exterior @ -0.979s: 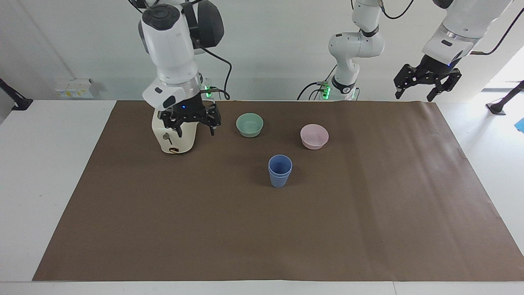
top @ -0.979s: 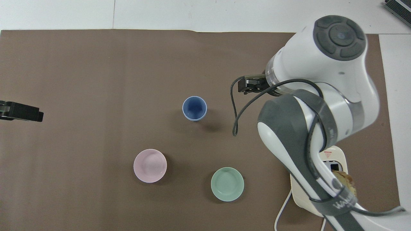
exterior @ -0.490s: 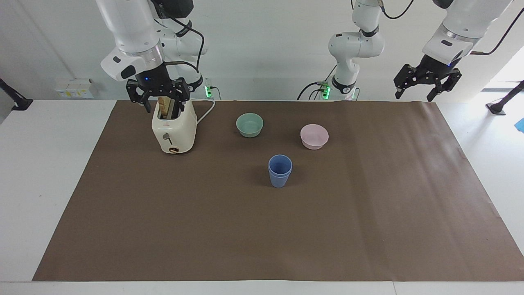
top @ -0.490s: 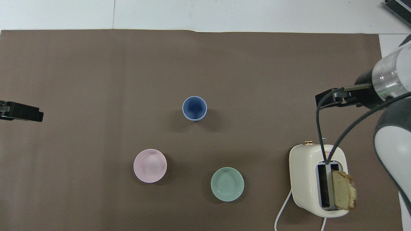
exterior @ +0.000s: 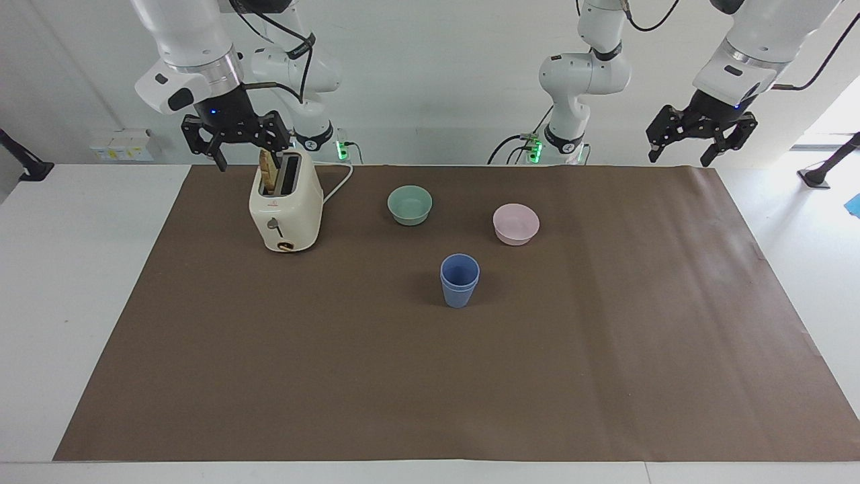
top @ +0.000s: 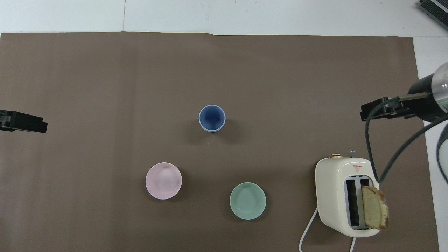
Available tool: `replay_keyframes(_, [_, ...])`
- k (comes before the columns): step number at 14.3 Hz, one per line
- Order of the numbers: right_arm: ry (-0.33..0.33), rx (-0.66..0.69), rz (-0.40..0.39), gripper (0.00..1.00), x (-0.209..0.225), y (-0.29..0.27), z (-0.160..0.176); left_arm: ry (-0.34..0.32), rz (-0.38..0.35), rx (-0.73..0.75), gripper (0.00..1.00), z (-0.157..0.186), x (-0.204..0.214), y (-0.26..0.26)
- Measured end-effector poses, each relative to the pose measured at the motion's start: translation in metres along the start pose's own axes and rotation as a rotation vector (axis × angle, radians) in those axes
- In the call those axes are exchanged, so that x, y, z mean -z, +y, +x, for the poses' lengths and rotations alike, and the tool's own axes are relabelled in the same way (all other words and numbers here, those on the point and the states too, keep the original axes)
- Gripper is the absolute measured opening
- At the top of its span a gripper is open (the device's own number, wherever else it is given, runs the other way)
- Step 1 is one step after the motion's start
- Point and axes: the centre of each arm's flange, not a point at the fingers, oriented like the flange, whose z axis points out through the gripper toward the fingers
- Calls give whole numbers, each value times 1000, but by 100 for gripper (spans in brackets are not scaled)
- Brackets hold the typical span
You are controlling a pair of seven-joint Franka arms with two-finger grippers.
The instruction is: Stack blue cups with both arms
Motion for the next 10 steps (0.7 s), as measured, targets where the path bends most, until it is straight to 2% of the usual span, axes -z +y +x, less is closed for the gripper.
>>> replay_keyframes(10, [-5,-55,-1,100,-2,10,-1,0,0,0,100,0,0,0])
